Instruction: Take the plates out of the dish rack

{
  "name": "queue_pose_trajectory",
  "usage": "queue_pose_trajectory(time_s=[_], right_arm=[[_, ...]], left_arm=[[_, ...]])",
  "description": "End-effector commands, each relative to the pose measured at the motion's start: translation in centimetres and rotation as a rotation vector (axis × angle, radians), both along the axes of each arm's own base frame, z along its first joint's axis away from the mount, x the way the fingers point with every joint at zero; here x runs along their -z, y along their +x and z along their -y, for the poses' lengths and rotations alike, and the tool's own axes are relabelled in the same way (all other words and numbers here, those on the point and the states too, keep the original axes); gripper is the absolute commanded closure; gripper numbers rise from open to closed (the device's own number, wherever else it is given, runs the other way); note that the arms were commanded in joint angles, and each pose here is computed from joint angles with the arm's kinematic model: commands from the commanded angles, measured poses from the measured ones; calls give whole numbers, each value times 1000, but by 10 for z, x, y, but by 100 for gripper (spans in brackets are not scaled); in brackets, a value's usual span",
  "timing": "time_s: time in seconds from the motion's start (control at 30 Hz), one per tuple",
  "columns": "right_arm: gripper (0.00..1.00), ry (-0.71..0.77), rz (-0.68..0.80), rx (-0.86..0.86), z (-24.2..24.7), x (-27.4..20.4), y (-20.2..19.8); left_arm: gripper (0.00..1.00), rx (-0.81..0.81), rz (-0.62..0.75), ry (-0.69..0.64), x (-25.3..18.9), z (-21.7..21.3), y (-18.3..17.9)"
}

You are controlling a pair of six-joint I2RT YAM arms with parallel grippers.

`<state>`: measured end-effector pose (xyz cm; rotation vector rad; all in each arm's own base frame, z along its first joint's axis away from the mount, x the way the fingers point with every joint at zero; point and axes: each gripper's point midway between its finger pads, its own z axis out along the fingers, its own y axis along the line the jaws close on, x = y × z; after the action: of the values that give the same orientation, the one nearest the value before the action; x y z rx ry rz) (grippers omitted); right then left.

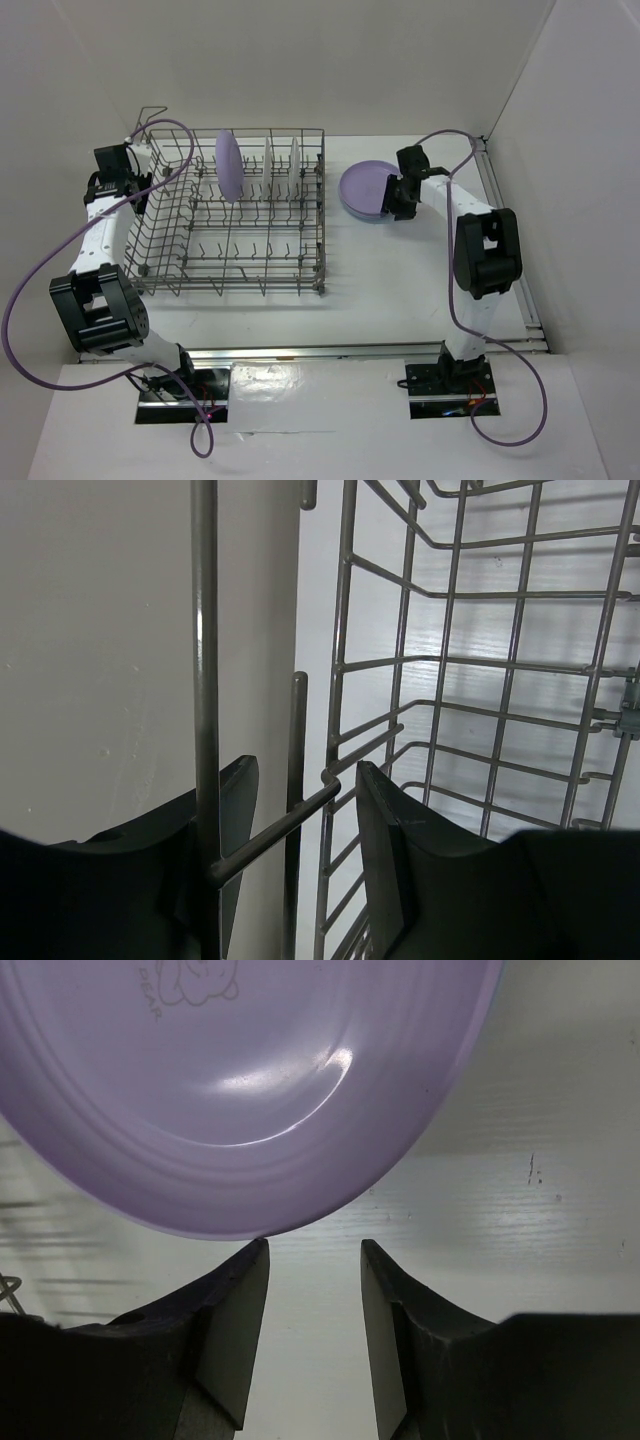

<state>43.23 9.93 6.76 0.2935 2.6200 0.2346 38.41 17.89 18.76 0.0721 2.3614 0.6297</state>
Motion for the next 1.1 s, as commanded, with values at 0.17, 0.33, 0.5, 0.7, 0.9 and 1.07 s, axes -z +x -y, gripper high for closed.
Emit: queue_pose_trajectory(time_s=[0.17,0.33,0.5,0.7,0.9,1.07], right_arm=[[51,14,104,9,5,-14,51],[51,11,48,4,10,-6,39],[51,20,116,4,13,-45,18],[37,-19,373,-68,-28,-158,24],[5,50,549,-246,-135,-229,43],[4,114,549,-342,-208,-220,77]], left_arm=[[43,-2,-114,-91,40,13,-19],[43,-8,-107,-82,36,11,-18],[43,-2,-111,-76,38,12,-20],[43,-1,-102,-73,35,11,-18],[43,-1,-88,-82,31,12,-13],[43,4,-83,-102,31,16,-15]])
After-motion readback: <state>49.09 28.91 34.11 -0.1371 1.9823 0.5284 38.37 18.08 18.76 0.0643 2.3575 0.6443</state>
